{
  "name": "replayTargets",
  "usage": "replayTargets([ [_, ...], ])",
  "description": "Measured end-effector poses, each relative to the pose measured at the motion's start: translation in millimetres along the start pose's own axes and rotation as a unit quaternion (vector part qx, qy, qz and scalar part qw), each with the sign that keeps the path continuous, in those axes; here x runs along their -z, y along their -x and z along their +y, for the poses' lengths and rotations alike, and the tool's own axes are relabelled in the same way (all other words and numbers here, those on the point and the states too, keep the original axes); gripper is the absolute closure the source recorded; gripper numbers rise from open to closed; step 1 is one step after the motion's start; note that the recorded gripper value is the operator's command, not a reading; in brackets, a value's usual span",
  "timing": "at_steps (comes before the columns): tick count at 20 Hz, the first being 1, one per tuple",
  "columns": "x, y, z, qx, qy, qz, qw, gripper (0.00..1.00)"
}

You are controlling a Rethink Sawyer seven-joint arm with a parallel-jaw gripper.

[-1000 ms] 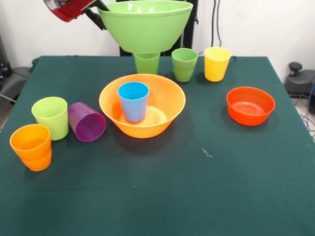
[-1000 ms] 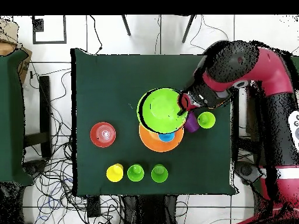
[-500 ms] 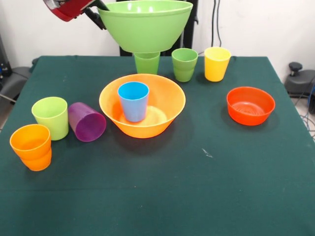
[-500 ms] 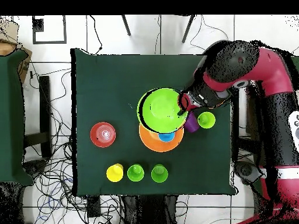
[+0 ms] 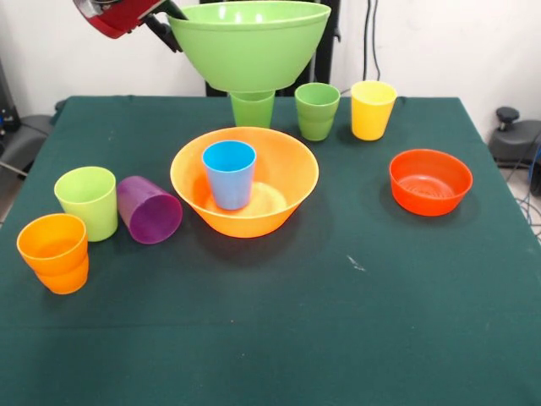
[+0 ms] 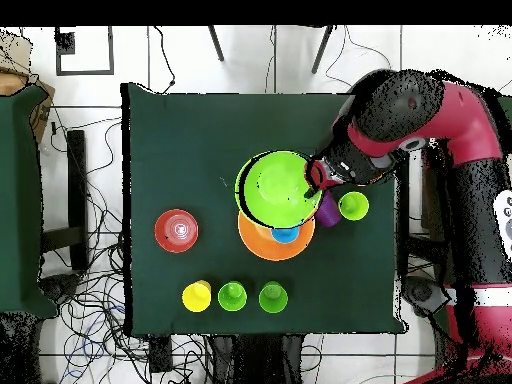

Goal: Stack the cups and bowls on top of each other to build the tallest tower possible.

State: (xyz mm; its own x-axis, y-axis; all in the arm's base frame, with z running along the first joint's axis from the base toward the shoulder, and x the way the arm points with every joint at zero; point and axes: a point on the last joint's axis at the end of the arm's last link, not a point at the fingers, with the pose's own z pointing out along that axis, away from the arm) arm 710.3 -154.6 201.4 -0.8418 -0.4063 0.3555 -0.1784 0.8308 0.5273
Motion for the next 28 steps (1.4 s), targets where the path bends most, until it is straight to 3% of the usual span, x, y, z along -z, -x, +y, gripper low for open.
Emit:
replayTargets([
  [6, 2, -0.2, -3, 0.008, -0.001, 0.001, 1.0000, 1.00],
  [18, 13, -6.3, -12, 0.061, 0.000, 0.012, 0.9981, 1.00],
  [28, 6, -13.1, -24, 0.080, -0.033, 0.041, 0.9954, 1.00],
])
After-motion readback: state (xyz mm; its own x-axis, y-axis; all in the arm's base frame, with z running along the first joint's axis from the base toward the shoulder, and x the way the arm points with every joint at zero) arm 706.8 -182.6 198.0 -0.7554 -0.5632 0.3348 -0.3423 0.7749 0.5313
